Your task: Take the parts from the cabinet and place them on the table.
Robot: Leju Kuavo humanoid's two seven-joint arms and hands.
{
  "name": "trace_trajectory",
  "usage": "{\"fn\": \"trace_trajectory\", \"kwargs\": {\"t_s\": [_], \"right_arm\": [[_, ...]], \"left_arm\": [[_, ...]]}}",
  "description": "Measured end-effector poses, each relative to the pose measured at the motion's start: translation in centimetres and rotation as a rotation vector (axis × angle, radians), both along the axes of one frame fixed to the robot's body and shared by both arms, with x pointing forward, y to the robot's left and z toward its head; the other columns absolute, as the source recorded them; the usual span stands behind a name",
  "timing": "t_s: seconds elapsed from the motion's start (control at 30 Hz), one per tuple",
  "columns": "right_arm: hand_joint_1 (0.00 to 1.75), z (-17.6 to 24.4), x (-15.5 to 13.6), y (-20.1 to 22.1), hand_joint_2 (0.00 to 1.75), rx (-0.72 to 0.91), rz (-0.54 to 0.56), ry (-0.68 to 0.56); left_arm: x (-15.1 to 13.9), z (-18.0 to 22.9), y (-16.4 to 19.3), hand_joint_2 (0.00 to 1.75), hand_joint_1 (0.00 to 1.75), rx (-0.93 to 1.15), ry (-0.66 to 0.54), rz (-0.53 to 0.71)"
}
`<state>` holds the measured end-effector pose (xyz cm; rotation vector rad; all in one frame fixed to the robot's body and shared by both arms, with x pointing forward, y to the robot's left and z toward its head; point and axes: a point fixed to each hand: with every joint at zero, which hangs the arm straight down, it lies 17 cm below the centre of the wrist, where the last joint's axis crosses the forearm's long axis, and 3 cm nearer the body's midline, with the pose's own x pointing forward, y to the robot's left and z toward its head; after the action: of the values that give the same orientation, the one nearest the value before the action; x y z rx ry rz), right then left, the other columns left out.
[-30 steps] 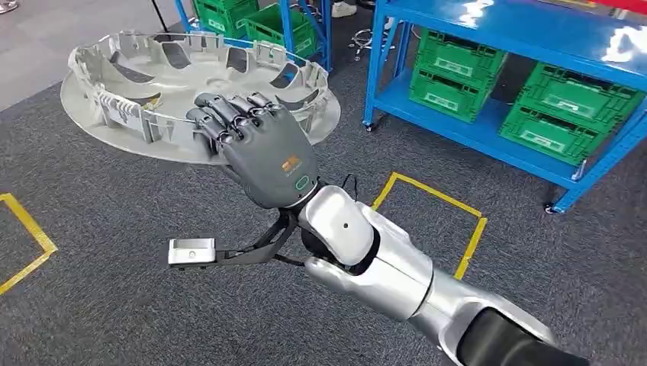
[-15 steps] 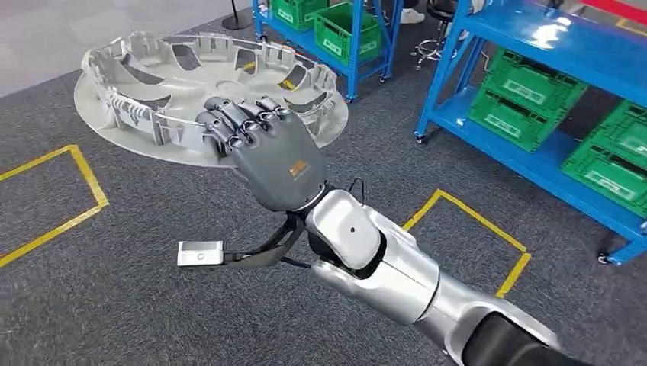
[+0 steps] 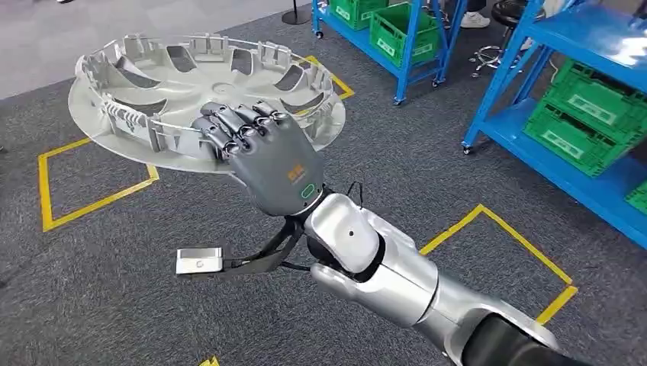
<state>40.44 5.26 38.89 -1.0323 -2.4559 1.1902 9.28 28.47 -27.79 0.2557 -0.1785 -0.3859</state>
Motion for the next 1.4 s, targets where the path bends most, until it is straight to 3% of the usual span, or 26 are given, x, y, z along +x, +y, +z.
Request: {"fn": "trace_trajectory", "kwargs": {"t_s": [0.63,1.4], "right_arm": [[1.75,-0.2,0.1,-0.7,1.75,-0.01,-0.018,-0.009],[1.75,0.7,0.6,-0.8,1.75,-0.006,-0.006,0.0]], "left_arm": [[1.0,0.2,-0.4,1.75,0.0,0.002,-0.008,-0.025],[0.3,0.1,0.1,1.75,0.0,0.01,-0.016,-0.02]]}}
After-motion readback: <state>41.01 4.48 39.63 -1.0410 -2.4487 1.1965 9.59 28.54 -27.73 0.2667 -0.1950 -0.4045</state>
